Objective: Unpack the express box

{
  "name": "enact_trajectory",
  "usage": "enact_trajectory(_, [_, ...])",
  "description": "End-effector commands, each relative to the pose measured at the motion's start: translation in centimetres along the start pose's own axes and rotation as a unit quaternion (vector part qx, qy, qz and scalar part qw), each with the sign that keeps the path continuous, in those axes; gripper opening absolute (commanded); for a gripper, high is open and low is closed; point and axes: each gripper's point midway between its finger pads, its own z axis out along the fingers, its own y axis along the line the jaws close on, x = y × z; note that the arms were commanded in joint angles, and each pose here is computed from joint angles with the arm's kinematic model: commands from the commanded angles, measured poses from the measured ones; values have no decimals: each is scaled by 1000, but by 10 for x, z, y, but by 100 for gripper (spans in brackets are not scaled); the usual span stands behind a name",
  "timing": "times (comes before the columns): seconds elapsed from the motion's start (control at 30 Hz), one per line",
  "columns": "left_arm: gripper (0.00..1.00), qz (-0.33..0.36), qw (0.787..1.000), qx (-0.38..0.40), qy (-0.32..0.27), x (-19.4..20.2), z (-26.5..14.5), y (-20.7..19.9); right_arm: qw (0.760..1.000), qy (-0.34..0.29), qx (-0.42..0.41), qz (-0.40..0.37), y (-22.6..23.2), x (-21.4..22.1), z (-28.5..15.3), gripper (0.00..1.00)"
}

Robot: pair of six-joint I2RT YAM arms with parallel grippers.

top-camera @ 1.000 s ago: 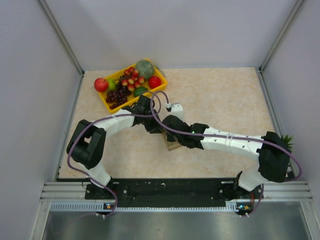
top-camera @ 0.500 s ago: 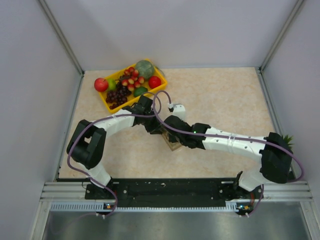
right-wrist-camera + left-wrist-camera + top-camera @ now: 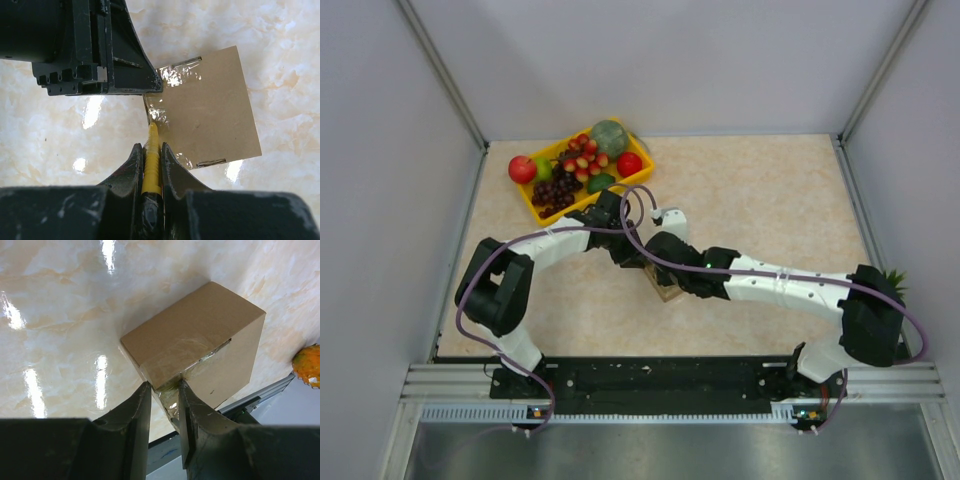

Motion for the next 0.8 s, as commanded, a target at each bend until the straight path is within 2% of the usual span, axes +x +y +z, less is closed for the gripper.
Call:
enact_trajectory(0.0, [31,4,989,-148,13,12,18,83,996,52,25,-72,-14,31,3,0])
enact_trajectory(0.13, [33,12,989,-144,14,13,18,83,996,44,18,-73,-8,26,5,0])
enact_trajectory(0.43, [38,21,990,-139,16,15,17,83,997,-52,4,-48,2,-37,-21,0])
enact_trajectory(0.77, [37,31,990,-137,22,16,19,84,997,-18,-17,-76,9,-9,1,0])
